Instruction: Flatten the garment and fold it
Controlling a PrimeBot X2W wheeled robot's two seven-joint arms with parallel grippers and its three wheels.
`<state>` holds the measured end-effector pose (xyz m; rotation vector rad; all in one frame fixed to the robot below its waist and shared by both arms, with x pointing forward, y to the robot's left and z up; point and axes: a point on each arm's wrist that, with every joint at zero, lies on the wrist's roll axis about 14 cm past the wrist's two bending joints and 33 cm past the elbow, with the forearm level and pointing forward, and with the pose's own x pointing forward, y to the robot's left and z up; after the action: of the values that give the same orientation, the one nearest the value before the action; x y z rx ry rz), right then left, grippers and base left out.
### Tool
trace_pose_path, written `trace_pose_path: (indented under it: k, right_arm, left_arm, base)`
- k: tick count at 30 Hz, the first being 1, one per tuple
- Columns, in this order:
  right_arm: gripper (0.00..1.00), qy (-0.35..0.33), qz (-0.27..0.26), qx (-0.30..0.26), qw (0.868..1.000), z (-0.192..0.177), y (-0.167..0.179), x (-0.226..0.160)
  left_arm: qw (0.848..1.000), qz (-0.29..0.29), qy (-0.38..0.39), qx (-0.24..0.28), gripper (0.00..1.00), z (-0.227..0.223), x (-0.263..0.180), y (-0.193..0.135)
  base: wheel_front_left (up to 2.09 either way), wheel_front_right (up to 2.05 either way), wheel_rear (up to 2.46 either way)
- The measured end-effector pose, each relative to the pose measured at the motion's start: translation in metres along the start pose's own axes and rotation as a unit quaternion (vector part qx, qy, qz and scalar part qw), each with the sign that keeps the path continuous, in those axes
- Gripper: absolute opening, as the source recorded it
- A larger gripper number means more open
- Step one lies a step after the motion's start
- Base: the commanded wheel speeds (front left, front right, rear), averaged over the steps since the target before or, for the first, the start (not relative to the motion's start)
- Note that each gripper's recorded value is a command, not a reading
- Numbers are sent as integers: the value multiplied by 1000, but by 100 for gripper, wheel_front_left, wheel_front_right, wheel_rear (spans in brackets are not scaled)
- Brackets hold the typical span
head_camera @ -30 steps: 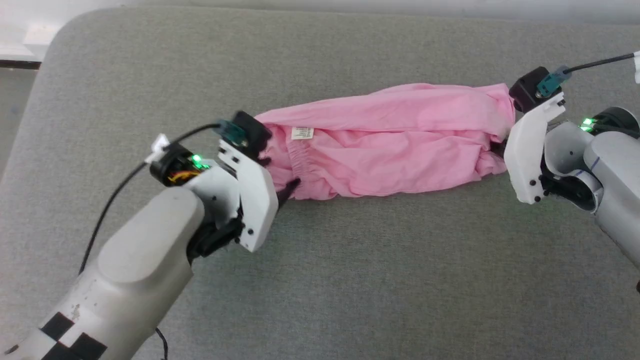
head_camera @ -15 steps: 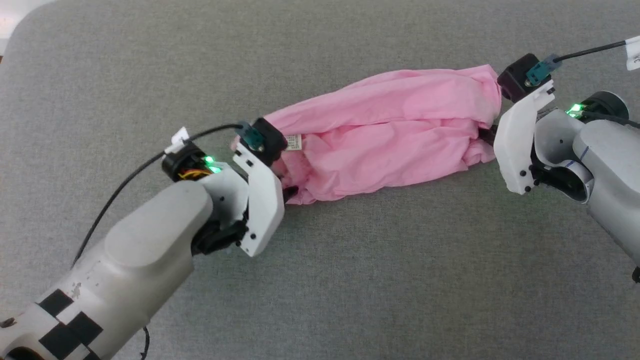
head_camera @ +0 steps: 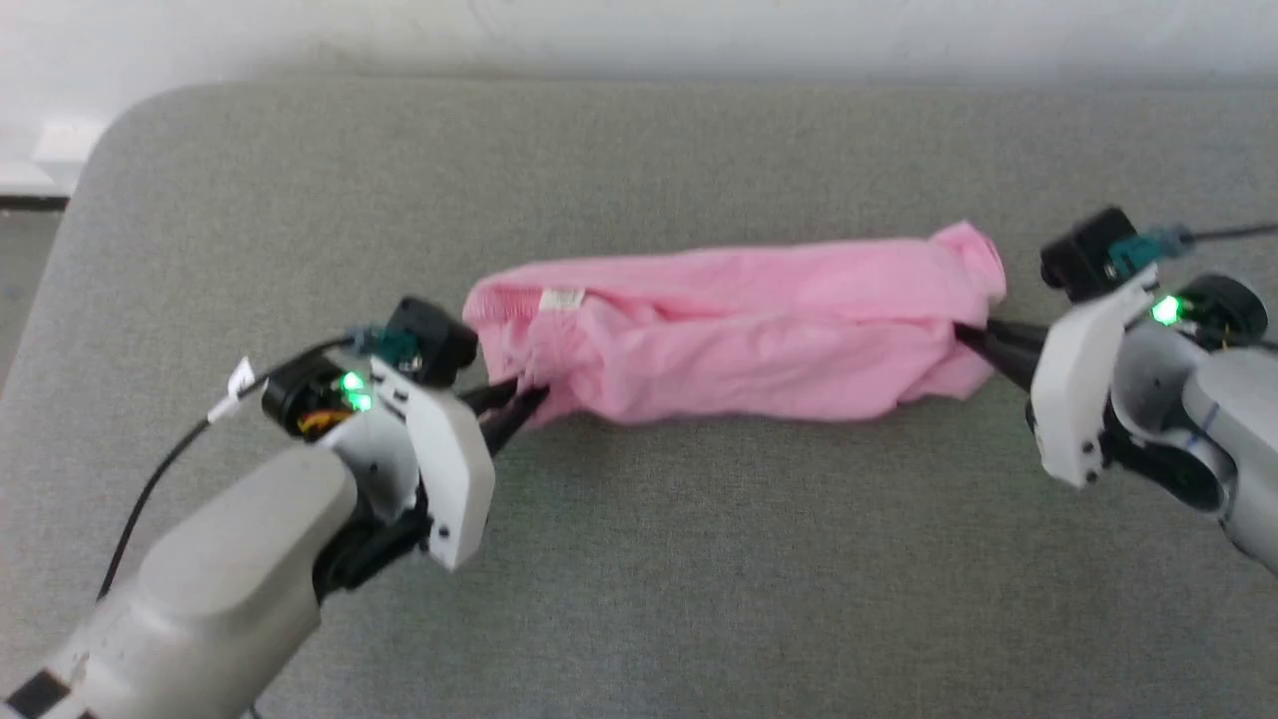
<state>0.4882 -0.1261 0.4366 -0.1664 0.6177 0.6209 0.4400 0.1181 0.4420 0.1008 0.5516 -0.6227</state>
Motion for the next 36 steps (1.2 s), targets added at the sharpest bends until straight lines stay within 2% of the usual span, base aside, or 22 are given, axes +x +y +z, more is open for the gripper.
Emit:
trace_pose_path:
  k: [5, 9, 14, 18, 19, 20, 23, 26, 30, 33, 36]
  right_arm:
    - [0, -20, 16, -7, 1000, -11, 14, -33]
    - [0, -25, 12, 13, 1000, -31, 17, -61]
    - [0, 13, 10, 60, 998, -85, 28, -81]
    - [0, 49, 5, 105, 993, -123, 38, -80]
    - [30, 47, 1, 105, 993, -123, 37, -79]
    - [100, 44, -3, 103, 994, -122, 36, -78]
    - [100, 18, -16, 99, 995, -110, 30, -79]
    - [100, -11, -32, 73, 997, -93, 19, -90]
    - [100, -53, -53, 44, 996, -61, 5, -113]
    - [100, -67, -65, 19, 995, -39, -2, -125]
    - [100, -65, -69, 0, 996, -23, -3, -129]
  left_arm:
    - [1000, -11, 6, 2, 0, -19, -22, -24]
    - [1000, -24, 15, -8, 0, -37, -33, -48]
    - [998, -39, 38, -17, 0, -62, -37, -70]
    - [996, -41, 66, -32, 0, -84, -33, -78]
    - [997, -39, 66, -26, 94, -86, -33, -77]
    - [997, -33, 60, -22, 100, -85, -33, -76]
    - [999, -13, 24, -24, 100, -73, -35, -70]
    - [999, 18, -32, -4, 100, -54, -44, -60]
    - [991, 67, -115, 3, 100, -21, -66, -49]
    - [970, 133, -201, 22, 100, 15, -87, -27]
    - [939, 213, -267, 45, 100, 46, -109, -6]
  base:
    - [0, 0, 0]
    - [0, 0, 0]
    - [0, 0, 0]
    - [0, 0, 0]
    - [0, 0, 0]
    - [0, 0, 0]
    - [0, 0, 0]
    - [0, 0, 0]
    - [0, 0, 0]
    - [0, 0, 0]
    - [0, 0, 0]
